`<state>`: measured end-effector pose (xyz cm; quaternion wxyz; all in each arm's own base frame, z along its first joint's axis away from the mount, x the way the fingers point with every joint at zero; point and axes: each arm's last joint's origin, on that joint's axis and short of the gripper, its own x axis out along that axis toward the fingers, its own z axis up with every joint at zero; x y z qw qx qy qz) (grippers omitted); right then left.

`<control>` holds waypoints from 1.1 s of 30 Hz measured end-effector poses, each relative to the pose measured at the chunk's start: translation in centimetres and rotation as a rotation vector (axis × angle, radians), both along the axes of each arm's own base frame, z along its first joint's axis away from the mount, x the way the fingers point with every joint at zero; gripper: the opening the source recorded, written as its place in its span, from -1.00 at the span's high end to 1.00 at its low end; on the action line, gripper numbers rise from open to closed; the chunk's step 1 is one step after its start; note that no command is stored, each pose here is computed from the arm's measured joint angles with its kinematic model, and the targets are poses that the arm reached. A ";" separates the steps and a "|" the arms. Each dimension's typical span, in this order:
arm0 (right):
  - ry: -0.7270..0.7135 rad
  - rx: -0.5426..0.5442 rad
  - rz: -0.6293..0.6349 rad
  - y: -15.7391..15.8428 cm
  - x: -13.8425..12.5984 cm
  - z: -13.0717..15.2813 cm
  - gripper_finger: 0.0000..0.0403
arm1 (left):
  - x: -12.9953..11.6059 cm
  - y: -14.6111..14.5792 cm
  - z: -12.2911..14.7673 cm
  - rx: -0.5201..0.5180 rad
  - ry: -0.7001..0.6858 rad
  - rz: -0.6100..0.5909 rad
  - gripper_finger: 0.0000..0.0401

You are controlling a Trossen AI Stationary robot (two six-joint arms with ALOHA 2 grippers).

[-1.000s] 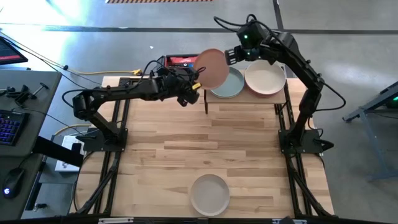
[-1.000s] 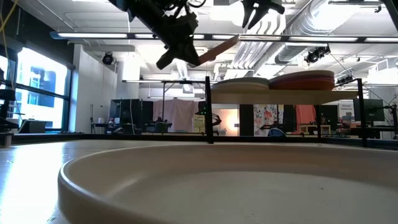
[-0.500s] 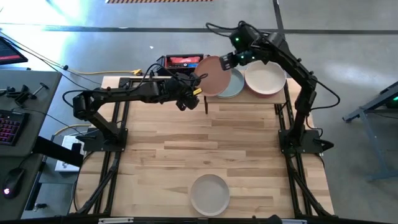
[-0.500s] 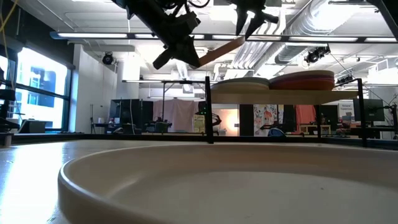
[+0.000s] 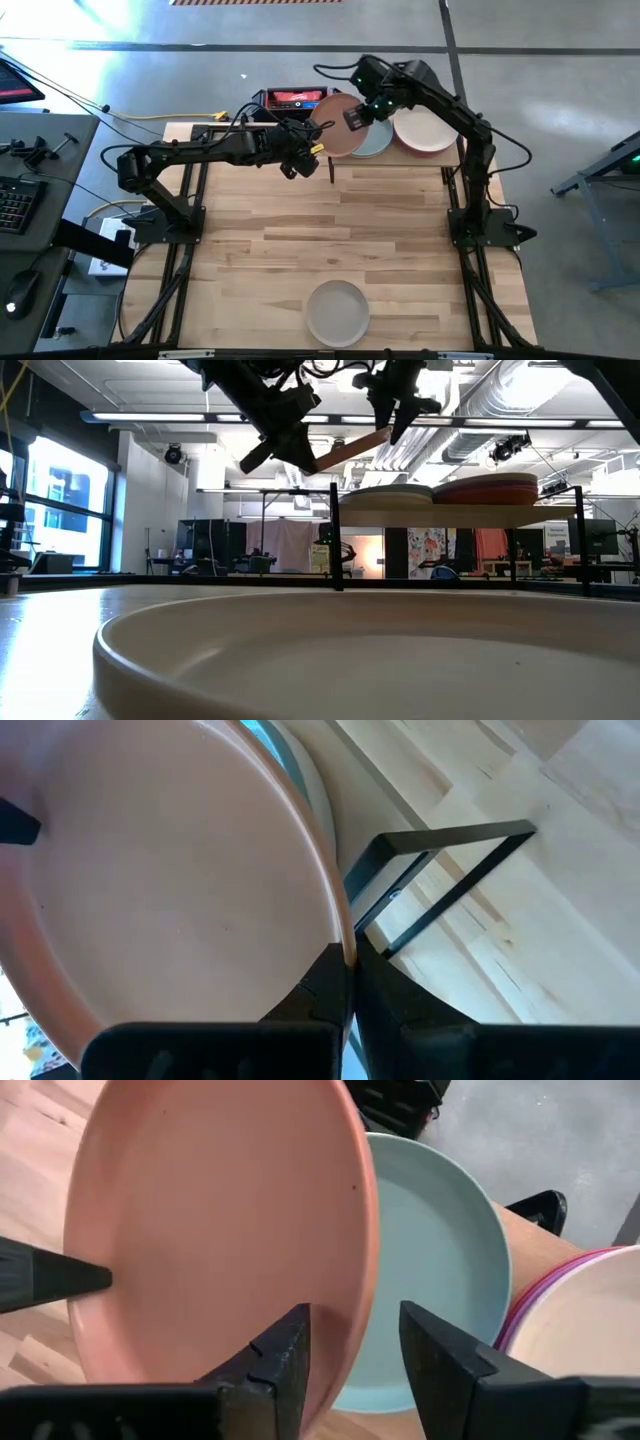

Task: Place and stack plates onto a shelf
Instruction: Stack the brown plate on top of the blue plate on the shelf

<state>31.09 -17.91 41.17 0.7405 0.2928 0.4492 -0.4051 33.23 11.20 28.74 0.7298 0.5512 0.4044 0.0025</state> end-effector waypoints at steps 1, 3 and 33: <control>0.000 0.000 0.000 0.0 0.0 0.0 0.37 | 0.0 0.0 0.0 0.001 0.000 0.001 1.00; -0.001 -0.002 -0.001 0.0 0.0 0.0 0.48 | 0.0 0.0 0.0 0.004 0.002 0.006 1.00; -0.029 0.005 -0.065 -0.1 0.1 0.1 1.00 | 0.2 -0.4 0.2 -0.143 -0.159 0.253 0.65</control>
